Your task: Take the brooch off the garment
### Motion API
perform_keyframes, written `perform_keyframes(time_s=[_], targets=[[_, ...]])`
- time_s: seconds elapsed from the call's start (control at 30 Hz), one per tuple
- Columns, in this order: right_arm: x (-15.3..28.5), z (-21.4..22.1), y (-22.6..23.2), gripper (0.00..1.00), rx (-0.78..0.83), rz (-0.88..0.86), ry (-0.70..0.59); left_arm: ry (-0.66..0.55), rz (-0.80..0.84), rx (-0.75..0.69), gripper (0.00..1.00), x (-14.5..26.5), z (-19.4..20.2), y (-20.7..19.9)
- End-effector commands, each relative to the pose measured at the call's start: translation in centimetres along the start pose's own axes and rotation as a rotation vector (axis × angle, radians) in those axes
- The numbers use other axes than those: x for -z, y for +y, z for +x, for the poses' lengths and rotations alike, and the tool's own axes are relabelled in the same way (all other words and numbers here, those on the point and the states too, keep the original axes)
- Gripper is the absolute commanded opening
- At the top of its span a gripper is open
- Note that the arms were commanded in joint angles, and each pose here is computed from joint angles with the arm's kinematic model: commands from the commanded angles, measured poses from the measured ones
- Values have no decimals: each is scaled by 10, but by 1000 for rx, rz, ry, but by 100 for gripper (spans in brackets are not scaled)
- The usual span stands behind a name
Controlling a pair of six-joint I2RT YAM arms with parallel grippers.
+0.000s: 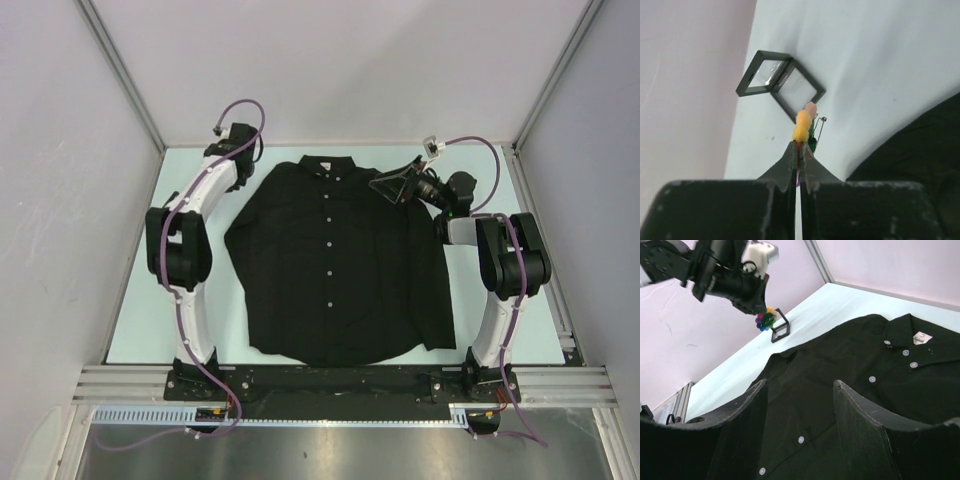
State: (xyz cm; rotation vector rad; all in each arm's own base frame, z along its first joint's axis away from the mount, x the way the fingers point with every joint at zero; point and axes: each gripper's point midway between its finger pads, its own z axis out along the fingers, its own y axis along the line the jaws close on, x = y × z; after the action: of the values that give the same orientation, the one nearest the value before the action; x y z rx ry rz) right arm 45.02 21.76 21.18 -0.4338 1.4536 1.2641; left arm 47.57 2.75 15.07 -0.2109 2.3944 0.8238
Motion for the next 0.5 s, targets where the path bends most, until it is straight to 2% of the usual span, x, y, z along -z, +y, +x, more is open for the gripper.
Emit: perform_keyframes(time_s=[0.0, 0.17, 0.47], targets=[[-2, -9, 9, 58, 49, -35, -28, -4, -170, -66, 0, -21, 3, 30], [-3, -4, 2, 58, 65, -6, -14, 14, -224, -57, 0, -45, 8, 43], [-3, -5, 0, 58, 74, 4, -19, 46, -273, -65, 0, -78, 9, 38]])
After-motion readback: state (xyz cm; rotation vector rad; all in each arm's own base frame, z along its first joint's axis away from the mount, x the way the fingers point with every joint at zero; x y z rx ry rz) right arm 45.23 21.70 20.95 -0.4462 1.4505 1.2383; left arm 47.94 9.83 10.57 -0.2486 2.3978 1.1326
